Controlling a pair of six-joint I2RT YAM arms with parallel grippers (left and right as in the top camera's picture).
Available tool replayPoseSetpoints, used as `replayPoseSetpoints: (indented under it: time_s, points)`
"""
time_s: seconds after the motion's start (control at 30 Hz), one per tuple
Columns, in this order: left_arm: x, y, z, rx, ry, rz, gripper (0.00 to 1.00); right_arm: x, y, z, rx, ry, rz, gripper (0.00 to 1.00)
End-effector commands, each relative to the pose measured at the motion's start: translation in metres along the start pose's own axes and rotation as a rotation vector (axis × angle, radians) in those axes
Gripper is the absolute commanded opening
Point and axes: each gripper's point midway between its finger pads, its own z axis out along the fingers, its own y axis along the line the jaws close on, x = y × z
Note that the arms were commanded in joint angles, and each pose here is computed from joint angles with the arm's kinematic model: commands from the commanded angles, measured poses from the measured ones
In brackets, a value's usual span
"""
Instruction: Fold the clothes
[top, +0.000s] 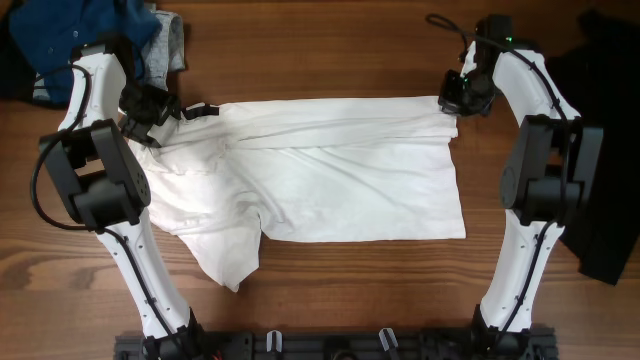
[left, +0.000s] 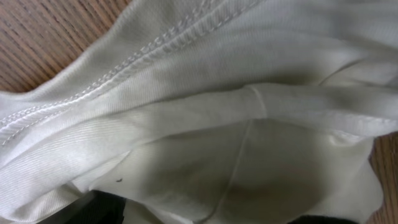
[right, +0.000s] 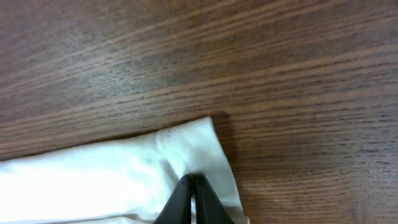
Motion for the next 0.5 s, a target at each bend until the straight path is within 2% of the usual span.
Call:
replayPoseSetpoints:
  time_s: [0.0, 0.2, 0.33, 0.47]
  points:
    - [-0.005, 0.023, 0.020, -0.090, 0.002, -0.013, 0.75, 0.005, 0.010, -0.002, -0.035, -0.009, -0.032, 0.04]
    - [-0.001, 0.018, 0.019, -0.061, 0.027, 0.031, 0.73, -0.001, -0.012, 0.011, 0.072, -0.064, -0.003, 0.04]
    - [0.003, 0.001, 0.016, 0.025, 0.052, 0.102, 0.75, -0.019, -0.028, 0.008, 0.162, -0.147, 0.002, 0.04]
    - [0.004, -0.003, 0.017, 0.032, 0.046, 0.112, 0.76, -0.037, -0.036, 0.003, 0.181, -0.223, 0.029, 0.04]
